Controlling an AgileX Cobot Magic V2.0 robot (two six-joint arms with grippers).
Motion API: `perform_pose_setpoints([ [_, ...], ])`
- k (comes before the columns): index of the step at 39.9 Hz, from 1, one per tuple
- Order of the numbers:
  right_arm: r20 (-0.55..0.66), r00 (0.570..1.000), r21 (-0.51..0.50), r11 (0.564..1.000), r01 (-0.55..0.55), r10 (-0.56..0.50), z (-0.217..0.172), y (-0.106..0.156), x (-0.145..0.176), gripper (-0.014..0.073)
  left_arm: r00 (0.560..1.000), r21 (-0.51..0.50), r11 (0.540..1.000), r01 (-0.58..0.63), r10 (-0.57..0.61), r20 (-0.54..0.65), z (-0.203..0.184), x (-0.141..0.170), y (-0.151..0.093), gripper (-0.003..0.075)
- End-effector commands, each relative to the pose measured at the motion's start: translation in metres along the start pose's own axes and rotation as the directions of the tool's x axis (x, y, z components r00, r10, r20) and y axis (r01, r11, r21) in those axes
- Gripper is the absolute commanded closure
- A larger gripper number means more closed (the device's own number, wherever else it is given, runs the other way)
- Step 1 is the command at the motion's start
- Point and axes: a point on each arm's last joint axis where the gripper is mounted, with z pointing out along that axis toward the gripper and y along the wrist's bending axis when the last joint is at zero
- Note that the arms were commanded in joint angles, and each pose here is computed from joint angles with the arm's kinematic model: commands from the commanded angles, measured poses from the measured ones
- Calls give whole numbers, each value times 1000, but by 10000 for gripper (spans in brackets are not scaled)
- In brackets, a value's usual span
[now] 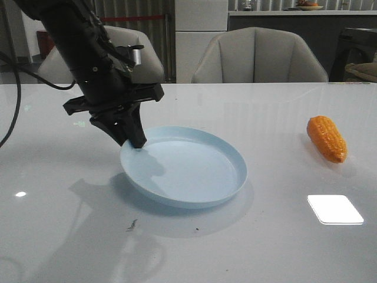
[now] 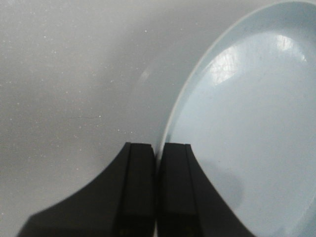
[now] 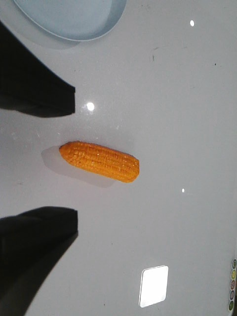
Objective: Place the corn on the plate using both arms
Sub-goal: 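Grip the plate rim and slide the plate toward the table center, then open the left gripper and raise it away from the plate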
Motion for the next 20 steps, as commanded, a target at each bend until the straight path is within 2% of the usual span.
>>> perform_pose_setpoints([
  [1,93,996,9,1000,-3,2,-5,0,-17,89,994,0,1000,-23,23,111,-36,-11,-12,597],
  [6,71,997,4,1000,-2,2,-5,0,-15,89,994,-13,999,-39,40,102,-36,-10,-11,477],
  [10,65,998,3,1000,-2,2,-5,0,-14,89,992,-18,998,-62,63,106,-36,-10,-11,322],
  [13,65,998,3,1000,-2,2,-5,0,-14,89,991,-20,998,-64,66,114,-36,-11,-11,238],
  [15,65,998,3,1000,-2,2,-5,0,-14,89,991,-20,998,-64,66,114,-36,-11,-11,219],
  [20,73,997,5,1000,-2,2,-5,0,-15,89,992,-17,998,-65,67,104,-37,-11,-12,248],
])
